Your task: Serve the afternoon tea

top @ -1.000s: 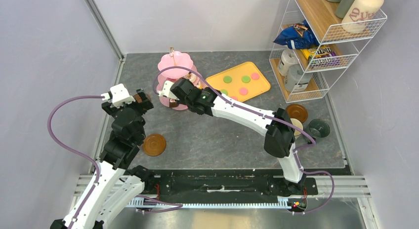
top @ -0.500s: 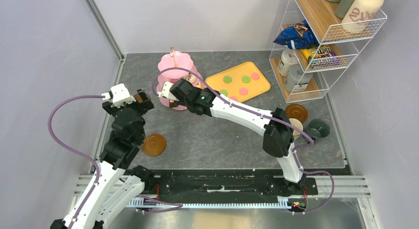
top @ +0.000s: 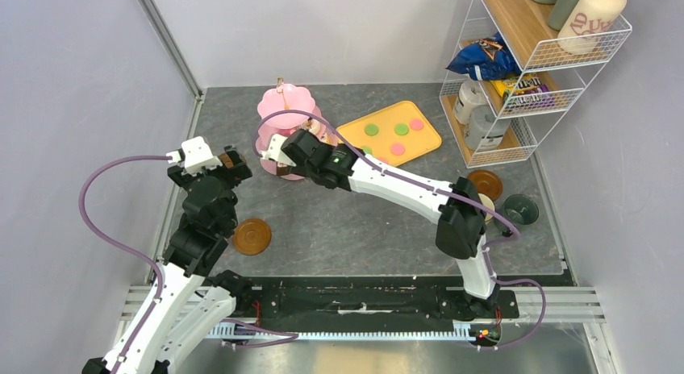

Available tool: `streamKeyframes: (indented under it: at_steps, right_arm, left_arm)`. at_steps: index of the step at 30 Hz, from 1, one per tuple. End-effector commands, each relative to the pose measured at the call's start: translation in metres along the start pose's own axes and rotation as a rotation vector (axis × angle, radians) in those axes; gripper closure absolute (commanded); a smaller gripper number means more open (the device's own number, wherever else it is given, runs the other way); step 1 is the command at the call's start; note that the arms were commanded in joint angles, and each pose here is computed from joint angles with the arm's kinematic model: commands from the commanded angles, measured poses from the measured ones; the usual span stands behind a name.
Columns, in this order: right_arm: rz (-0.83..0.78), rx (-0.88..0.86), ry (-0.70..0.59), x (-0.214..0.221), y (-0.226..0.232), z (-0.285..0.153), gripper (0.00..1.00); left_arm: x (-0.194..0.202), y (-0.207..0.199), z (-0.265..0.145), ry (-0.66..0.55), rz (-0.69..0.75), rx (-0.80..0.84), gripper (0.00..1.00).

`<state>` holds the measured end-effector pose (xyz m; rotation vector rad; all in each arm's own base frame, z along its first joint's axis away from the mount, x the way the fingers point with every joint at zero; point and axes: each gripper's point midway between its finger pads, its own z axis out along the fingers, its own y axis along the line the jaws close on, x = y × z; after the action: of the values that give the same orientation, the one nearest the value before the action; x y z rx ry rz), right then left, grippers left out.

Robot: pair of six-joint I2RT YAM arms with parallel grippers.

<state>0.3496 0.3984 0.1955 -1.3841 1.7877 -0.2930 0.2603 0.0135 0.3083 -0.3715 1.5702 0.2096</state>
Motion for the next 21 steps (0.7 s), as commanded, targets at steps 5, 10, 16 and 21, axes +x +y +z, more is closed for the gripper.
streamKeyframes:
  at_steps: [5,10,16,21]
  right_arm:
    - [0.116,-0.032,-0.108,-0.003,-0.023,-0.069,0.46]
    - [0.169,-0.052,-0.111,0.015,-0.025,-0.094,0.47]
    - [0.264,-0.029,-0.019,0.061,-0.033,-0.109,0.47]
    - [0.390,-0.009,0.075,0.107,-0.044,-0.113,0.47]
  left_arm:
    - [-0.008,-0.003,0.002,-0.029,-0.063,0.001,0.00]
    - [-0.008,-0.003,0.002,-0.028,-0.063,0.004,0.00]
    - [-0.008,-0.004,0.002,-0.028,-0.063,0.012,0.00]
    - [-0.007,-0.006,0.001,-0.026,-0.063,0.020,0.00]
